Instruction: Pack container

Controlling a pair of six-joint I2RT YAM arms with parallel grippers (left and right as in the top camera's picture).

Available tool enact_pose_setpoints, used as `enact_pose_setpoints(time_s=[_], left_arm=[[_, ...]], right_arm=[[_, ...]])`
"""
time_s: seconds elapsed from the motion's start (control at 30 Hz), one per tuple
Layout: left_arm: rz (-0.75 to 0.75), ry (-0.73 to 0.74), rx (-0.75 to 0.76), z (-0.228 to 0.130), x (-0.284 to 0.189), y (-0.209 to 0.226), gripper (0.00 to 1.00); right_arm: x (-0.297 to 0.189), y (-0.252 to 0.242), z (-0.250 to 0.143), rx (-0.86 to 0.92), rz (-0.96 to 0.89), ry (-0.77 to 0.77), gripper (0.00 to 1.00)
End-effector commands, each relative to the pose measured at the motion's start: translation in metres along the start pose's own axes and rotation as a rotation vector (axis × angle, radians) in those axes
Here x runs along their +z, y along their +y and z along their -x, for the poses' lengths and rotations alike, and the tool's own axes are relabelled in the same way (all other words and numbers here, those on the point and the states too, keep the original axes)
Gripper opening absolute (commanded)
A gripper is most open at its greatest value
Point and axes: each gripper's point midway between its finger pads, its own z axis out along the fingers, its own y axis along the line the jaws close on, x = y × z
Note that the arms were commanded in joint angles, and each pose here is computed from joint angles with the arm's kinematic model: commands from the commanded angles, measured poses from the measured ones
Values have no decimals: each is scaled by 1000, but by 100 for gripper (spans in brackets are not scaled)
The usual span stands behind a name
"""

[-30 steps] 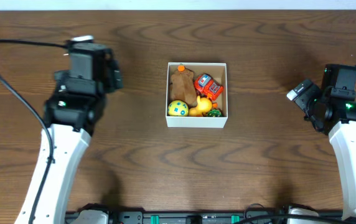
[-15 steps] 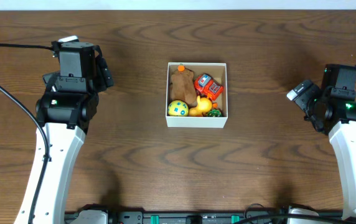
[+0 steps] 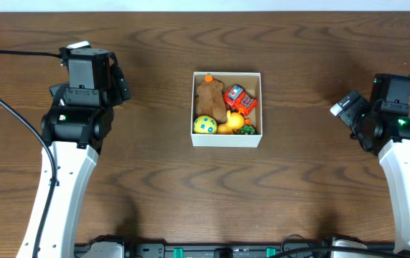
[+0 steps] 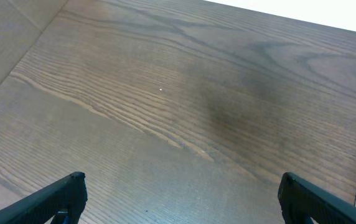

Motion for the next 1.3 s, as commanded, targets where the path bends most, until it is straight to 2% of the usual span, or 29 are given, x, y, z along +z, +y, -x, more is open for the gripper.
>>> enact_pose_setpoints(time_s=[0.0,0.1,0.3,0.5,0.8,1.1,1.27], left_arm=[[17,-8,-14,3,-1,4,98],[17,-8,-14,3,-1,4,98],[17,-8,-14,3,-1,4,98],[16,-8,-14,3,-1,4,98],[16,-8,-14,3,-1,4,98],[16,-8,-14,3,-1,4,98],[16,-8,-14,3,-1,4,98]], right_arm=[[-20,-3,0,-48,4,-40,99],[-48,-3,0,-113,25,-140,99],[-101,7,-3,-307,212,-408,99],[-98,-27,-38,-389,271,-551,99],[-57,-52,-82,-418,341,-600,99],[-22,-60,-102,-434,340,-556,99],[-23,-58,-102,-439,349,-557,99]])
